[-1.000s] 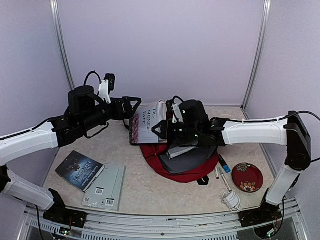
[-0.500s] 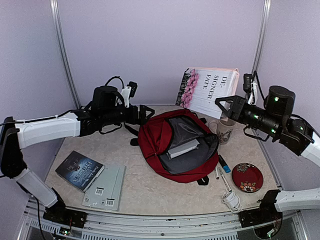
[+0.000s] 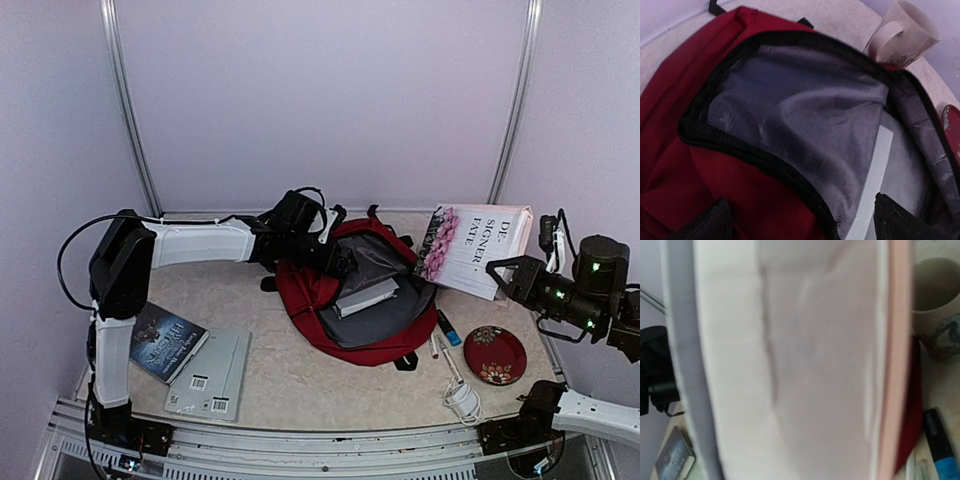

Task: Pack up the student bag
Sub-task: Pick up the largest pocket of the bag from the student bag.

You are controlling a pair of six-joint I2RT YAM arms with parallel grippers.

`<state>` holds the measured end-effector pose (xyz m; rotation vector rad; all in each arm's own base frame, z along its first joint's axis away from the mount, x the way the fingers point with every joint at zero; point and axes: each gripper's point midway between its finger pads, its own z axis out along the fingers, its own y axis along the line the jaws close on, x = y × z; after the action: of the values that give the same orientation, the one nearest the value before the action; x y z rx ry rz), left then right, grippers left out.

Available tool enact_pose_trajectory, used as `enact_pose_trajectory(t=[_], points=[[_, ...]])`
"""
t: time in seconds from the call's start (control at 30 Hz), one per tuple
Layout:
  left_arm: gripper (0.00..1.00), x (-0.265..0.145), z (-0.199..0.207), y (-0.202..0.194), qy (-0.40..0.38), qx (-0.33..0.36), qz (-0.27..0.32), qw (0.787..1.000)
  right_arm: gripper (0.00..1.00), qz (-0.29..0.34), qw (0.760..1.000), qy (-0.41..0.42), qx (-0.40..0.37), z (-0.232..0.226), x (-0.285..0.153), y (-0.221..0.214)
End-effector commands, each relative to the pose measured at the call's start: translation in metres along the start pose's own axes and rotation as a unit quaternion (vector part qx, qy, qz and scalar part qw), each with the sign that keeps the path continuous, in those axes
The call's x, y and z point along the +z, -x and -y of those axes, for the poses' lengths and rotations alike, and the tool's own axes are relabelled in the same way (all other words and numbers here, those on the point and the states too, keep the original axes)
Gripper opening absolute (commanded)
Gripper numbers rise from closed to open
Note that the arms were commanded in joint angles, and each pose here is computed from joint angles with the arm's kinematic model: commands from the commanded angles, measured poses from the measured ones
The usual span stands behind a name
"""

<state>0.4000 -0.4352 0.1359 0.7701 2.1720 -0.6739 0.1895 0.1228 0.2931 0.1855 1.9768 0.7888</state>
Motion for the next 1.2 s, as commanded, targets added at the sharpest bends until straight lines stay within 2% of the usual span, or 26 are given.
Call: enact_pose_trajectory(t=[0.0, 0.13, 0.3, 0.43, 0.6, 0.67, 0.77, 0.93, 1.07, 1.1, 1.17], points=[[0.95, 0.016, -0.012, -0.020, 0.009, -0.011, -0.047, 0.999, 0.24, -0.003, 1.000, -0.022, -0.011, 0.009, 0.007, -0.005], [0.93, 0.025, -0.017, -0.017, 0.008, -0.014, -0.043, 0.999, 0.24, -0.013, 0.999, -0.023, -0.024, 0.004, 0.014, -0.006], [0.83, 0.035, -0.026, -0.004, 0.004, -0.018, -0.030, 0.999, 0.23, -0.035, 0.999, 0.003, -0.023, -0.007, 0.024, -0.015], [0.86, 0.018, -0.036, 0.020, 0.013, -0.020, -0.007, 1.000, 0.22, -0.052, 0.998, 0.037, -0.019, -0.022, 0.023, -0.017], [0.89, 0.004, -0.055, 0.045, 0.013, -0.030, 0.021, 0.999, 0.22, -0.050, 0.998, 0.020, -0.022, -0.017, 0.028, -0.018], [0.82, 0.015, -0.063, 0.037, 0.006, -0.046, -0.001, 0.999, 0.21, -0.047, 0.998, 0.027, -0.024, -0.020, 0.030, -0.017], [0.81, 0.034, -0.065, 0.016, 0.004, -0.048, -0.034, 0.998, 0.21, -0.051, 0.998, 0.033, -0.027, -0.024, 0.033, -0.017], [0.78, 0.052, -0.060, 0.014, -0.024, -0.064, -0.026, 0.997, 0.20, -0.074, 0.996, 0.050, -0.022, -0.029, 0.039, -0.028], [0.78, 0.058, -0.056, 0.018, -0.027, -0.056, -0.027, 0.998, 0.20, -0.105, 0.985, 0.137, 0.003, -0.049, 0.049, -0.054], [0.77, 0.059, -0.056, 0.019, -0.028, -0.058, -0.028, 0.998, 0.20, -0.114, 0.982, 0.148, 0.017, -0.051, 0.051, -0.060], [0.68, 0.059, -0.056, 0.017, -0.032, -0.059, -0.032, 0.997, 0.19, -0.129, 0.980, 0.151, 0.032, -0.048, 0.056, -0.072]])
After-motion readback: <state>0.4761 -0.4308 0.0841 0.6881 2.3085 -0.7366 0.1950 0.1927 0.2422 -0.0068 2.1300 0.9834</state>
